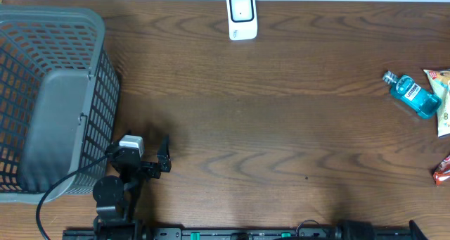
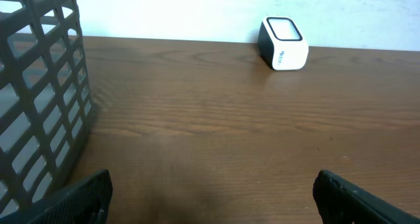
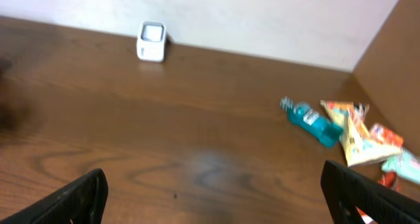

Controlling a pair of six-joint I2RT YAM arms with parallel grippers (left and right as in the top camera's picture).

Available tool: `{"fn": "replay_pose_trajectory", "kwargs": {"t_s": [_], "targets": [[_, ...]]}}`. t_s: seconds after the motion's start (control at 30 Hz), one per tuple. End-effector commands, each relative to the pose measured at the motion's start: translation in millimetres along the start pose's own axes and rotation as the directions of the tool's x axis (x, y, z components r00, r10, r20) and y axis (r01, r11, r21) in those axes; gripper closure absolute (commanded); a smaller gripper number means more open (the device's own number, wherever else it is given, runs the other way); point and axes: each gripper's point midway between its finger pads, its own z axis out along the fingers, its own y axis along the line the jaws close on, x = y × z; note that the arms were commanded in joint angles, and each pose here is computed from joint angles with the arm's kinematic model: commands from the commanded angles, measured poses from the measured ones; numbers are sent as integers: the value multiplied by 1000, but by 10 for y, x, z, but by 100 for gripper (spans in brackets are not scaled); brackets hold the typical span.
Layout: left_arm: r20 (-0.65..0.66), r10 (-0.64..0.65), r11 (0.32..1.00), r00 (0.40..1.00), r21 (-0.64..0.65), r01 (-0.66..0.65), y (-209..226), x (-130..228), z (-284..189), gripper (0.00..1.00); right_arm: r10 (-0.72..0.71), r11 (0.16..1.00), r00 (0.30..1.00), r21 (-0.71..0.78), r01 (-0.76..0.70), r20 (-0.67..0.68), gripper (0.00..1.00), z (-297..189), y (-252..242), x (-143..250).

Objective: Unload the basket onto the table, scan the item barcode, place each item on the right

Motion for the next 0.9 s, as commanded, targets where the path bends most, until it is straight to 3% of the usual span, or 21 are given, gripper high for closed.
{"fn": "replay_pose_trajectory", "kwargs": {"t_s": [0.0, 0.57, 0.87], "targets": [[-39, -3, 1000, 999, 4, 3, 5, 161, 21, 2, -59, 998, 995, -29, 61, 80, 1, -153, 109, 50], [-39, -3, 1000, 999, 4, 3, 5, 161, 21, 2, -143, 989, 969, -12, 148, 201, 1, -216, 124, -246], [-39, -3, 1000, 999, 4, 3, 5, 161, 21, 2, -244, 970, 931, 59, 237, 273, 1, 185, -3, -507]]}}
